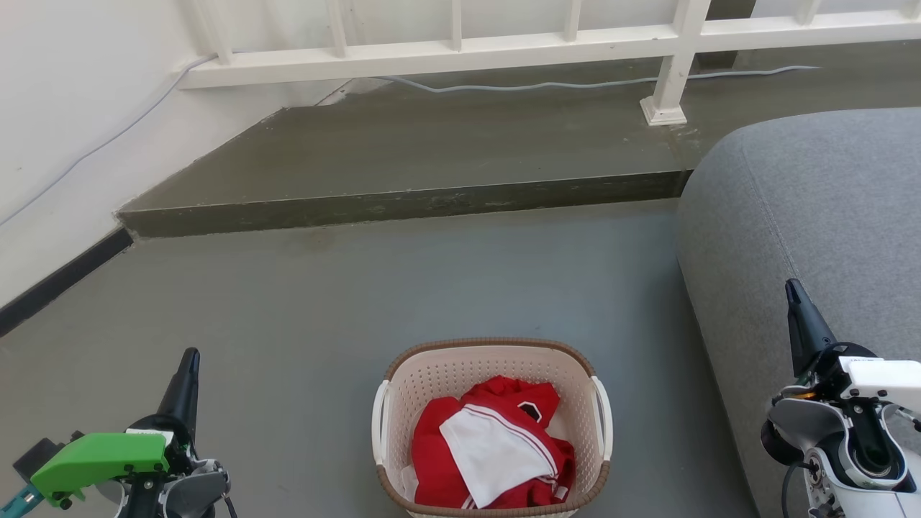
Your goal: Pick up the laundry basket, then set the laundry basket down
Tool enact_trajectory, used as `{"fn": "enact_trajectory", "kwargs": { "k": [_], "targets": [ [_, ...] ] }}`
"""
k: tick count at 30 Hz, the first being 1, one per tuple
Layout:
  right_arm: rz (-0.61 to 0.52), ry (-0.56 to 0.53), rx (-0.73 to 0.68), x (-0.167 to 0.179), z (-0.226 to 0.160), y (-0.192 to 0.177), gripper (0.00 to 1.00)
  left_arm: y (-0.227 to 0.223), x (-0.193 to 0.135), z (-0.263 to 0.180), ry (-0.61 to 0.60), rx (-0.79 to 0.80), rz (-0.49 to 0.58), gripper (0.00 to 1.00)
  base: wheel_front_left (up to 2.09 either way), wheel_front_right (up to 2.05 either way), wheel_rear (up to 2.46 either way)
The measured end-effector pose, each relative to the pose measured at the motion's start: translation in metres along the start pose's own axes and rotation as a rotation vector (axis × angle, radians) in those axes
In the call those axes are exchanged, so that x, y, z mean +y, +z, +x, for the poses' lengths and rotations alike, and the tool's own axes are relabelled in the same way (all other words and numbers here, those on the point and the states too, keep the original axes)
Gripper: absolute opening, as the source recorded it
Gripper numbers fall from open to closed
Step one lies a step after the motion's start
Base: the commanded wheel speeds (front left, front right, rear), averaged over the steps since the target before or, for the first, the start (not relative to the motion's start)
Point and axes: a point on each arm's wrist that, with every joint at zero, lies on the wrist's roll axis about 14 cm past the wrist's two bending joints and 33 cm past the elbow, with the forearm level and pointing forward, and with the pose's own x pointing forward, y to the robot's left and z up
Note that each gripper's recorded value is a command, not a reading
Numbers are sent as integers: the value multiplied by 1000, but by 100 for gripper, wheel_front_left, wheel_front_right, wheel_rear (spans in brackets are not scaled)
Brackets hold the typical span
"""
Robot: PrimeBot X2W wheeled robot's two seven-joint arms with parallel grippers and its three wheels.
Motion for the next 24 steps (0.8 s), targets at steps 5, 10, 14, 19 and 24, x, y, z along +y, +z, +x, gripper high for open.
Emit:
{"fn": "enact_trajectory", "kwargs": {
  "k": [5,10,14,19,24],
  "targets": [
    [0,0,0,0,0,0,0,0,0,0,0,0,0,0,0,0,0],
    [0,-1,0,0,0,0,0,0,0,0,0,0,0,0,0,0,0],
    [1,-2,-1,-1,0,0,0,0,0,0,0,0,0,0,0,0,0],
    [1,-3,-1,-1,0,1,0,-1,0,0,0,7,0,0,0,0,0],
    [1,-4,-2,-1,0,1,0,-1,0,0,0,6,0,0,0,0,0]
  ]
}}
